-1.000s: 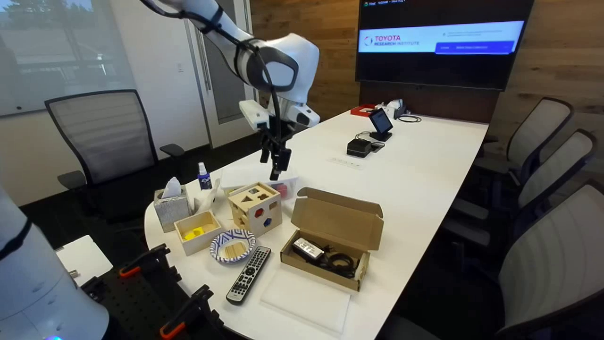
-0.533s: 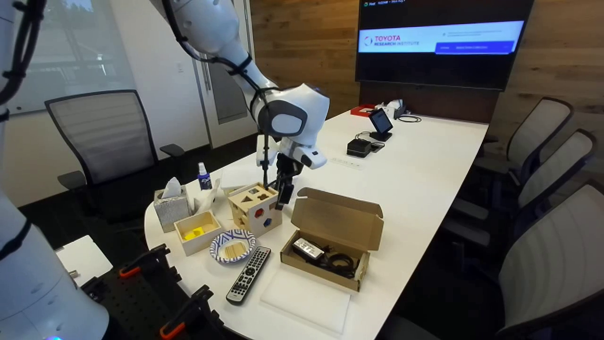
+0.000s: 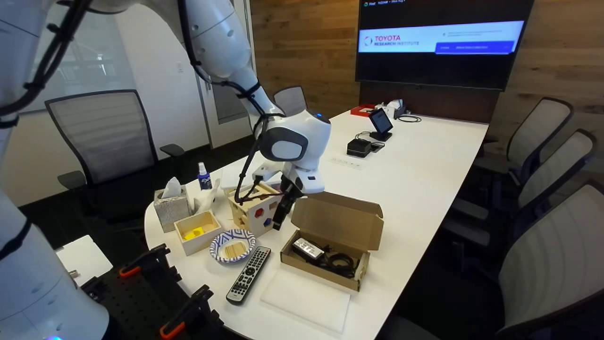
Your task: Remove the cable from the cardboard box
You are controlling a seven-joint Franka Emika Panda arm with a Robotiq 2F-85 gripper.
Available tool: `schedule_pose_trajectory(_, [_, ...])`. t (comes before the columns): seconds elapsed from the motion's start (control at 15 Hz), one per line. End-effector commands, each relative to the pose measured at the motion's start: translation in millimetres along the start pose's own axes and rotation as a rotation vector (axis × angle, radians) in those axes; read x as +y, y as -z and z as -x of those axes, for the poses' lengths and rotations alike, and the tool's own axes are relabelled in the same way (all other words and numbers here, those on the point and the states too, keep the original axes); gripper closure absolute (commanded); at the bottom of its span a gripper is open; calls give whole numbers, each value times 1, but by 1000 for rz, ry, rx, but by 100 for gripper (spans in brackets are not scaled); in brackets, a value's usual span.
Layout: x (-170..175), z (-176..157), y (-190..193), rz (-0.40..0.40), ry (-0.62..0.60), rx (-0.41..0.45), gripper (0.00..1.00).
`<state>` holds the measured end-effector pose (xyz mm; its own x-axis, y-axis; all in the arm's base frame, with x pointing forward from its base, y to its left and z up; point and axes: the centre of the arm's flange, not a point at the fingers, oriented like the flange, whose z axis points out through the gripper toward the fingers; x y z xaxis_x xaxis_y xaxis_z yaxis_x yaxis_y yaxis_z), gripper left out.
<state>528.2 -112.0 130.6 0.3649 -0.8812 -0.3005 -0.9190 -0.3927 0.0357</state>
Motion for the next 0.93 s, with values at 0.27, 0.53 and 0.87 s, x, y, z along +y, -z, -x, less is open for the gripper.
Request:
schedule_pose_trajectory(0.27, [-2, -29, -41, -39, -215, 90, 0])
schedule_pose_trajectory(0.53, [-5, -42, -50, -32, -260, 113, 0])
schedule_pose_trajectory(0.87, [-14, -64, -55, -36, -280, 128, 0])
